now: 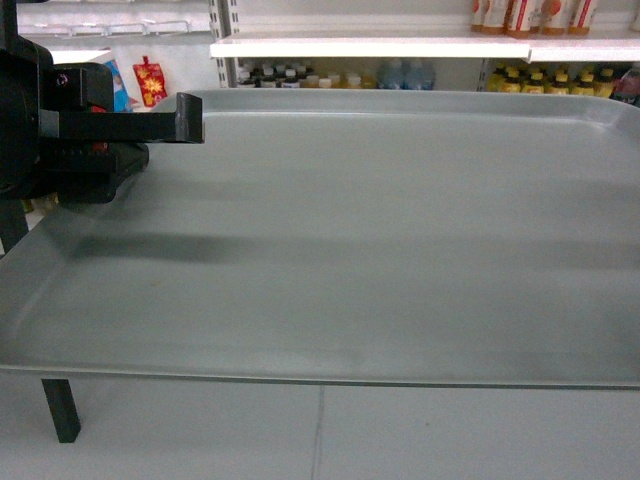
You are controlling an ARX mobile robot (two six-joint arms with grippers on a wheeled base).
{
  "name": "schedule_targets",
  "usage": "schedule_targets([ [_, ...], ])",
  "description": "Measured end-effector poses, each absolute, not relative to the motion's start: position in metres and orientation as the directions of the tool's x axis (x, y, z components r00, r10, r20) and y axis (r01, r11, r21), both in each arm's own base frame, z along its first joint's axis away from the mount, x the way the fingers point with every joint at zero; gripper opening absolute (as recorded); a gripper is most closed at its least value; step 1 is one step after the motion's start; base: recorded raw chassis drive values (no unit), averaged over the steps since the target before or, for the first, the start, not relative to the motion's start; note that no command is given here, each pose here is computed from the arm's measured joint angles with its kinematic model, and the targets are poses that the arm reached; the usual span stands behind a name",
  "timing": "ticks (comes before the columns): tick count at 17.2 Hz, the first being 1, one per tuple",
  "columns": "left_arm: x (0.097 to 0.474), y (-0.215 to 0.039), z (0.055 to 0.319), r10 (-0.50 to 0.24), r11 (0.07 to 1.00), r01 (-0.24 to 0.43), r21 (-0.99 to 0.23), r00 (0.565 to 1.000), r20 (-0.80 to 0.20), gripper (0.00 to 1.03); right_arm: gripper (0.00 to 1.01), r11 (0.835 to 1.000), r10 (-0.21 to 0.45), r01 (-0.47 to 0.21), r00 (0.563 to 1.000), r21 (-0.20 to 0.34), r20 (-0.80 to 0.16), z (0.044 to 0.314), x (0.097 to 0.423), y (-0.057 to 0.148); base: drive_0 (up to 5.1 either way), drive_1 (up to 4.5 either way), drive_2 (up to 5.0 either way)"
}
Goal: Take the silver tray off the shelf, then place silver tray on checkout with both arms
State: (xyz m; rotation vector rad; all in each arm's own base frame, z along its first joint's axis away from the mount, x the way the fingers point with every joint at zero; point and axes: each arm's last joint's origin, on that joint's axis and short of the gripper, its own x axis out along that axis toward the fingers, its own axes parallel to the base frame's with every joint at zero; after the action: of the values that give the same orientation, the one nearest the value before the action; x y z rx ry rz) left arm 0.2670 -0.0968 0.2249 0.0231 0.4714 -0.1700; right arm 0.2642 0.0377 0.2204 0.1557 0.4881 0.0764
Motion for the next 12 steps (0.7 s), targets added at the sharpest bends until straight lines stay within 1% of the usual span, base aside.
schedule_targets([
  [1,0.2672,-0.097,0.2268,-0.161,0.985,0.17,-0.02,0.883,-0.441,0.04,0.03,0.985,0.11,-0.037,0.885,0.168,-0.453,0.2211,0.2645,0.0377,0.0,-4.15,4.2],
  [7,0.267,-0.097,0.2249,-0.158,0.985,0.169,-0.017,0.877,-0.454,0.04,0.03,0.986,0.107,-0.033,0.878,0.165,-0.466,0.2195,0.2639,0.0375,0.0,-4.15,4.2],
  [12,0.2674,-0.0969,0.2264,-0.16,0.985,0.169,-0.018,0.882,-0.443,0.04,0.03,0.985,0.109,-0.036,0.884,0.167,-0.454,0.2207,0.2644,0.0378,0.1,-4.1,4.3],
])
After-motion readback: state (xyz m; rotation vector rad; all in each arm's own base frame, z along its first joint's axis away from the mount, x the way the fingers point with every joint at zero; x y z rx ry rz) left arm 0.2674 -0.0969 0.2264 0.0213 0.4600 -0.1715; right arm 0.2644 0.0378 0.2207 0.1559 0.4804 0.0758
